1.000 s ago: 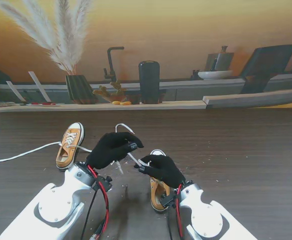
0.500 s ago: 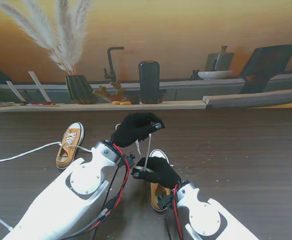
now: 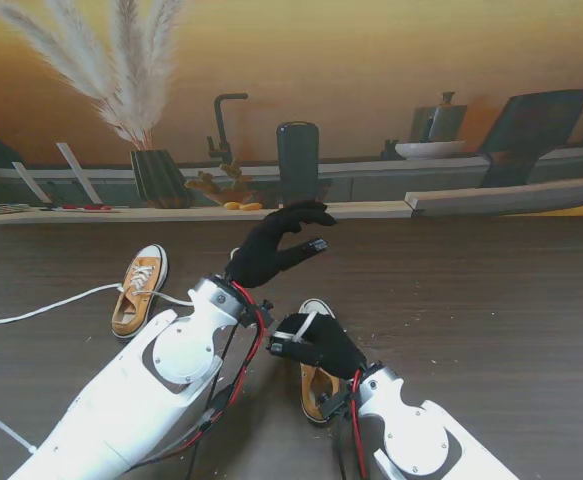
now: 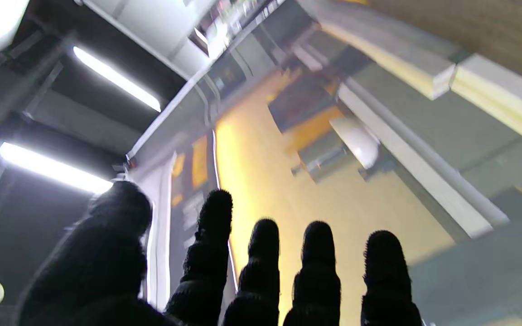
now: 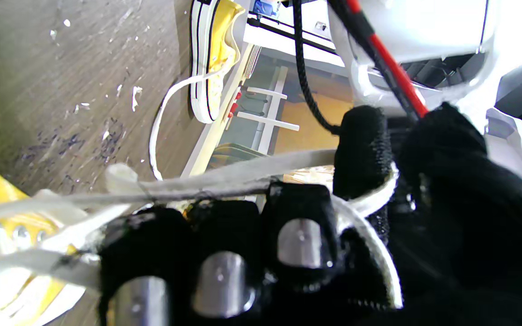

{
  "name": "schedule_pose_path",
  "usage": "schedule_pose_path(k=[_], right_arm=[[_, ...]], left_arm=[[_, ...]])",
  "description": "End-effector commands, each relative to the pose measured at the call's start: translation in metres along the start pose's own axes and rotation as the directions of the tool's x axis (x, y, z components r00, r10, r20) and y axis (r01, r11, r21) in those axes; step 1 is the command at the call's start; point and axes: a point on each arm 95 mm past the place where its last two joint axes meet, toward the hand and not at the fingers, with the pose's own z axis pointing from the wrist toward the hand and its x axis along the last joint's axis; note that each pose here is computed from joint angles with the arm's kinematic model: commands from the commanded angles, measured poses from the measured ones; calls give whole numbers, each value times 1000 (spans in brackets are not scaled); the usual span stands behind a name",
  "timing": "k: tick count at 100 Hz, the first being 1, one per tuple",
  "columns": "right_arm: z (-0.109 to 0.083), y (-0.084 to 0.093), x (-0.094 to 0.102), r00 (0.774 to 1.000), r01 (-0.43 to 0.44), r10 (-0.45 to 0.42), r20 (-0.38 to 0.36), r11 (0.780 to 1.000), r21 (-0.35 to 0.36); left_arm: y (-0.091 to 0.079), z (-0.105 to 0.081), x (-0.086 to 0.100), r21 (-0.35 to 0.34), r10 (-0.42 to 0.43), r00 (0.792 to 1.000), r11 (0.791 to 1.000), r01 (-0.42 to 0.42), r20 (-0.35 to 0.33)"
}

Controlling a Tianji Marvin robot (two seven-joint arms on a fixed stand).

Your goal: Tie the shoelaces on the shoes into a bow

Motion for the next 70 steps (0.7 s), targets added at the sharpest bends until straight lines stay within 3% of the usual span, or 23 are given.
schedule_pose_path(k=[1,9,18,29,41,50,70], right_arm=[[-2,-2,4,1000,-14,14,-7,1000,-9],[-2,-1,6,1000,-19,19,1,999,-36],[-2,-1,8,1000,-8,9,22,997,-79],[-1,0,9,999,22,-18,39,995,-100],[-1,-1,13,999,19,-14,47,993,-114],[-1,-2,16,998,16,-9,58,992,-123],[-1,-6,21,998,9,-2,56,992,-127]], left_arm=[[-2,-11,3,29,3,1000,1000,-3,9],[-11,-27,1,109,6,1000,994,-9,30],[-19,-51,-4,133,6,999,991,-12,42],[-20,-85,-17,111,87,994,989,-95,72],[-13,-116,-28,74,97,988,992,-106,119],[-7,-136,-35,-7,116,983,993,-116,143],[10,-154,-46,-76,73,985,995,-62,158]])
